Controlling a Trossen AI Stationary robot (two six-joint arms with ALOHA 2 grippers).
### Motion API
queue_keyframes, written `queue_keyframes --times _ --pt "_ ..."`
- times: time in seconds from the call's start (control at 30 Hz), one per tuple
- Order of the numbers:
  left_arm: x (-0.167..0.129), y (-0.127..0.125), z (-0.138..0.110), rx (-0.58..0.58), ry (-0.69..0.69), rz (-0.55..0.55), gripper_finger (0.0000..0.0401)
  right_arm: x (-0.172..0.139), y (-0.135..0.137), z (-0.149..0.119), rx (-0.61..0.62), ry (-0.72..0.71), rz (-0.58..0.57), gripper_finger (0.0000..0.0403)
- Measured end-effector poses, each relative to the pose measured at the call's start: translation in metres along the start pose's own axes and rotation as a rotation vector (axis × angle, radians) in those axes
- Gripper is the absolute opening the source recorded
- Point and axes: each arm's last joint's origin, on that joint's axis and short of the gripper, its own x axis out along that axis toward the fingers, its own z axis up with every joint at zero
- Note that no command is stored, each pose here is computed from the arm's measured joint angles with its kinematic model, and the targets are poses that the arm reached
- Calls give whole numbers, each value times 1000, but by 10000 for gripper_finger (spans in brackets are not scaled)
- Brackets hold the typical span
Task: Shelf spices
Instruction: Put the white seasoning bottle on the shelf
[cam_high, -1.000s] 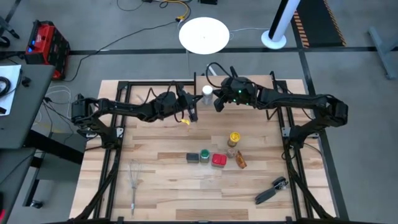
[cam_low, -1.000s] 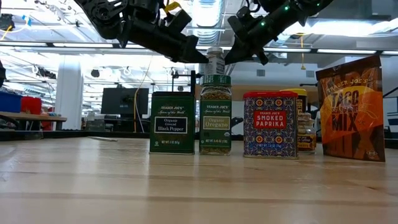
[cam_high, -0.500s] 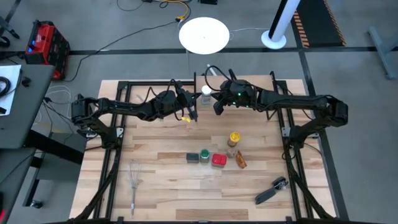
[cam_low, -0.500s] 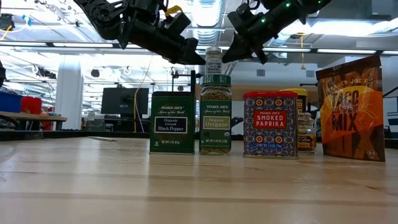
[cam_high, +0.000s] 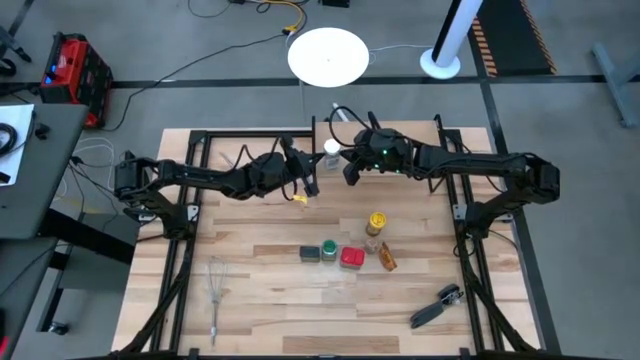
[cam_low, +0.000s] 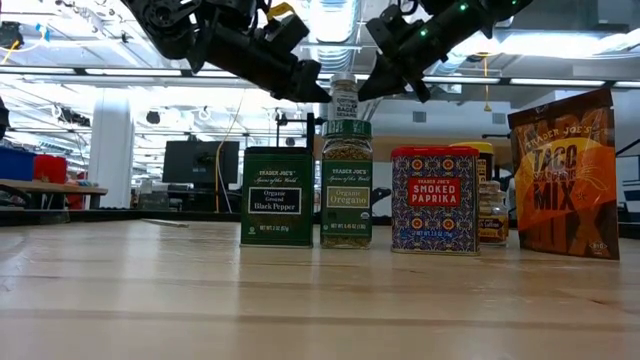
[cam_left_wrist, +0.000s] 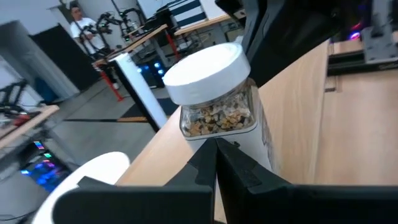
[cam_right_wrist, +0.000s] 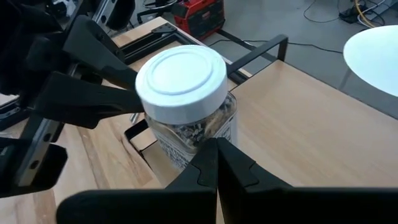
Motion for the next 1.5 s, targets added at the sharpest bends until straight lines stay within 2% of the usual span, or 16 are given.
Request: queue_keyframes --times 0.5,0.67,1.1,1.5 --pt "-5 -3 3 2 16 33 0 -1 6 -2 1 5 22 2" --pt "-14 1 10 14 41 83 0 -1 6 -3 -1 15 19 2" --pt "-33 15 25 -7 40 88 0 0 5 -2 -2 2 16 2" --pt "-34 13 22 -37 63 45 0 0 5 1 -15 -19 17 2"
